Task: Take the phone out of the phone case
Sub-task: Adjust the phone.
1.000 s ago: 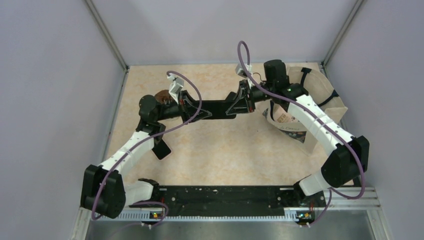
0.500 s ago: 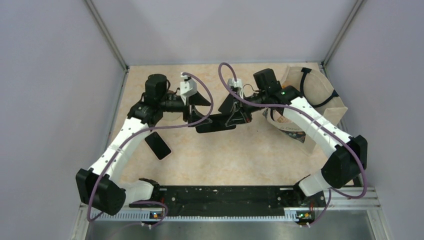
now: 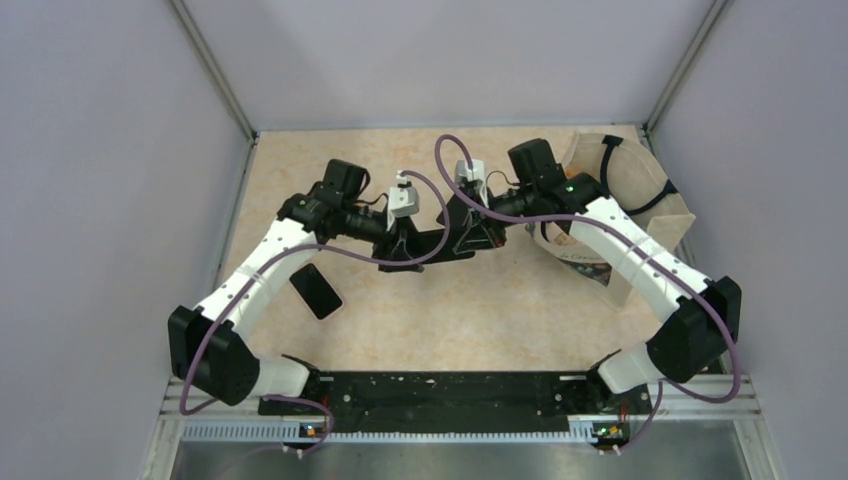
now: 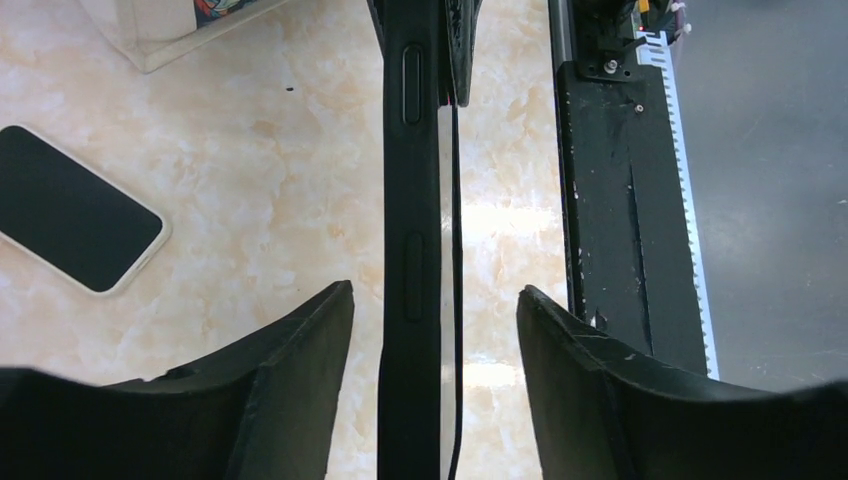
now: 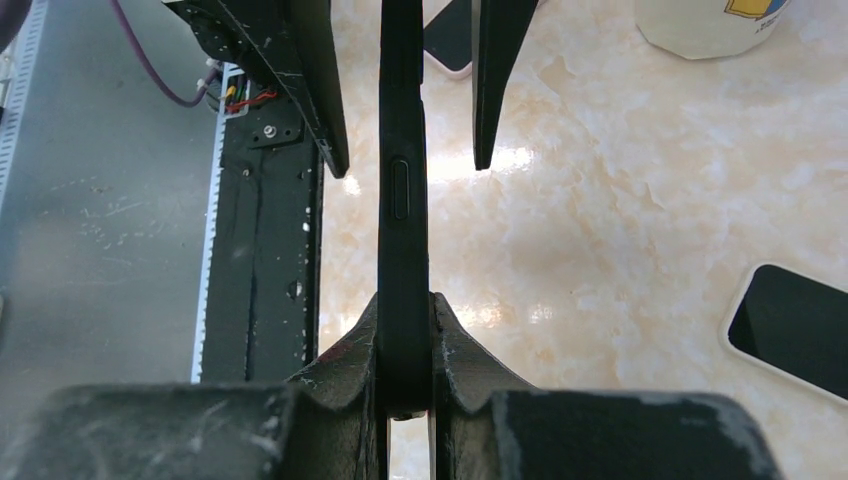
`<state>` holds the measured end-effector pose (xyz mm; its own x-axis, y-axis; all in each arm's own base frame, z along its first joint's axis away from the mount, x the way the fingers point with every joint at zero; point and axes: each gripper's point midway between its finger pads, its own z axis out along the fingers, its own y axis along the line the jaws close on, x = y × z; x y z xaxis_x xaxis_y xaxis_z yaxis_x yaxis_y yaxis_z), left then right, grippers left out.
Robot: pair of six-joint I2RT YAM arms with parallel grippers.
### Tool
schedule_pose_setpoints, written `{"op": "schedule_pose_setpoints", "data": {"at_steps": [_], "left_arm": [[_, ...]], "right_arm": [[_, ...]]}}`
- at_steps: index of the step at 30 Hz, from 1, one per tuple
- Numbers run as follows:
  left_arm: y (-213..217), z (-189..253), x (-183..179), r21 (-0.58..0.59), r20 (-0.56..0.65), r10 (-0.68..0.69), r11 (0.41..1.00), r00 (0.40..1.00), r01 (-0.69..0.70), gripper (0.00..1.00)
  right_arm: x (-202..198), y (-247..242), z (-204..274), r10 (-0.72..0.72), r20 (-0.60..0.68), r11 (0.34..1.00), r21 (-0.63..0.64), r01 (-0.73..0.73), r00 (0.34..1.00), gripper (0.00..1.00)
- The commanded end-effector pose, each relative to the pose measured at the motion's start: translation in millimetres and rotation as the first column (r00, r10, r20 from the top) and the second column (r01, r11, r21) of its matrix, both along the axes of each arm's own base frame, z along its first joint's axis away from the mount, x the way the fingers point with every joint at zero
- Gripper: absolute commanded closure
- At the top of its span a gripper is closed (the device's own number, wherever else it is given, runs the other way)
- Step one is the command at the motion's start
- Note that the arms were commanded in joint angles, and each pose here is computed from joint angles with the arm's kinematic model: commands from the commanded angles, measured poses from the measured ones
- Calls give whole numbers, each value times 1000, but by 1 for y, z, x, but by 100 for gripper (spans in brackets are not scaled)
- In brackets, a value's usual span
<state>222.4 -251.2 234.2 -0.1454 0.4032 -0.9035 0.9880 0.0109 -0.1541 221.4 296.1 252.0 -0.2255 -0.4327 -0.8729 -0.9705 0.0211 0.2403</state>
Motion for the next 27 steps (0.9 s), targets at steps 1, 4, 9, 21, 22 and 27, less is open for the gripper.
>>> {"op": "schedule_pose_setpoints", "data": {"at_steps": [1, 4, 9, 21, 22, 27], "left_arm": [[-5, 0, 0, 2, 22, -29, 1000, 999, 29, 38], [-10, -5, -1, 12, 3, -42, 999, 999, 42, 50], [-16, -7, -1, 11, -20, -55, 998, 998, 55, 94], [-15, 3, -4, -107, 95, 33, 994, 995, -23, 100], [-15, 5, -4, -123, 107, 40, 992, 993, -27, 100], [-13, 6, -14, -165, 100, 56, 985, 993, -39, 100]], "right_arm": [[-9, 3, 37, 41, 116, 995, 87, -51, 992, 100], [-9, 3, 37, 40, 121, 995, 88, -51, 992, 100], [-11, 4, 32, 42, 115, 996, 78, -52, 992, 100], [-3, -2, 40, -23, 26, 992, 128, 20, 999, 32], [-3, -3, 42, -18, 2, 990, 141, 18, 1000, 31], [-5, 0, 40, 31, -82, 982, 189, -15, 996, 31]]}}
